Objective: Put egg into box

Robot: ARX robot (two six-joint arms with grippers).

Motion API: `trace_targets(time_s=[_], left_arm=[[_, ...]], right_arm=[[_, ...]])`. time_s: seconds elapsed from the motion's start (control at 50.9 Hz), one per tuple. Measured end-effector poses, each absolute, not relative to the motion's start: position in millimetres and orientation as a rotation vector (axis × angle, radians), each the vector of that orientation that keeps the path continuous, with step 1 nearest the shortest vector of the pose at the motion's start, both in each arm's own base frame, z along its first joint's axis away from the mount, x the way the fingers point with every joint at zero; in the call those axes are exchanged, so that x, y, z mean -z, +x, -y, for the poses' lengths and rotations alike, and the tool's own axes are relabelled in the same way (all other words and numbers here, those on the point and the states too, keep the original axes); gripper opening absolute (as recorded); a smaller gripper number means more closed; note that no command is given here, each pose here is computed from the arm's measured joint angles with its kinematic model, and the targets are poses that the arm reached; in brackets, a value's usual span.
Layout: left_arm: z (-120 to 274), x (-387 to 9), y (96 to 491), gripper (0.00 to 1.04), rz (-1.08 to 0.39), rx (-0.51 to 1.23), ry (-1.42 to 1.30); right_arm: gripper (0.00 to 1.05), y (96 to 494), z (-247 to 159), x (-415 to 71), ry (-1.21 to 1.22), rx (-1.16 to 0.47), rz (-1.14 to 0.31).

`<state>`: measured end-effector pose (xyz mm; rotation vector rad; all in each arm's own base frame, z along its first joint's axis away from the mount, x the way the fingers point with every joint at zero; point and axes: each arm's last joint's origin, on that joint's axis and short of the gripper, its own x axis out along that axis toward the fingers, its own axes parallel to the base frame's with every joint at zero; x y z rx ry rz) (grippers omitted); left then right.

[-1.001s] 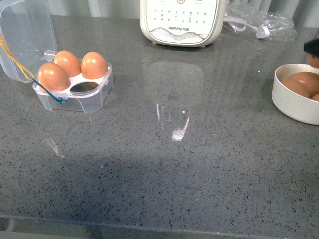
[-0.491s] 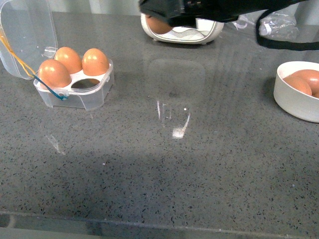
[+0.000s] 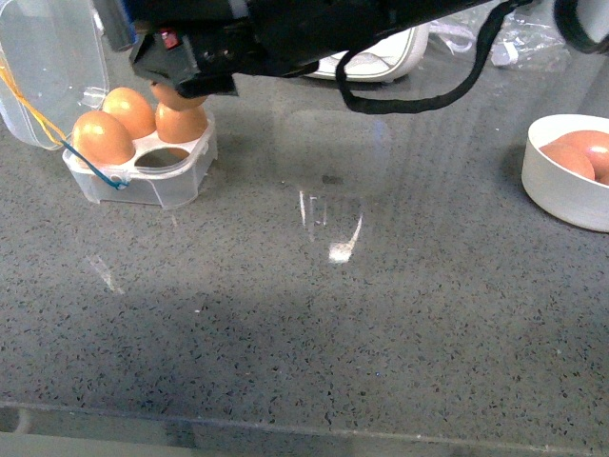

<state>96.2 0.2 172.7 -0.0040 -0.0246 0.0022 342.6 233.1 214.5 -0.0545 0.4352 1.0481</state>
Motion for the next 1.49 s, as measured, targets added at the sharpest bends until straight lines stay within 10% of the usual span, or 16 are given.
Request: trace_targets(time_s=[0.962, 1.276, 1.492], left_arm=[[-0.2, -172.7, 96.2, 0.98, 0.025, -0.002, -0.004], [-0.2, -172.7, 96.2, 0.98, 0.025, -0.002, -0.004], [-0.2, -172.7, 96.2, 0.98, 0.025, -0.002, -0.004]], right_arm=[[0.43, 357.9, -263.8, -191.6, -0.168, -1.097, -0.455], [0.99, 359.5, -257.7, -203.6, -0.133, -1.073, -0.400], [0.97, 344.2, -207.8, -233.5, -0.090, -0.826, -0.286]])
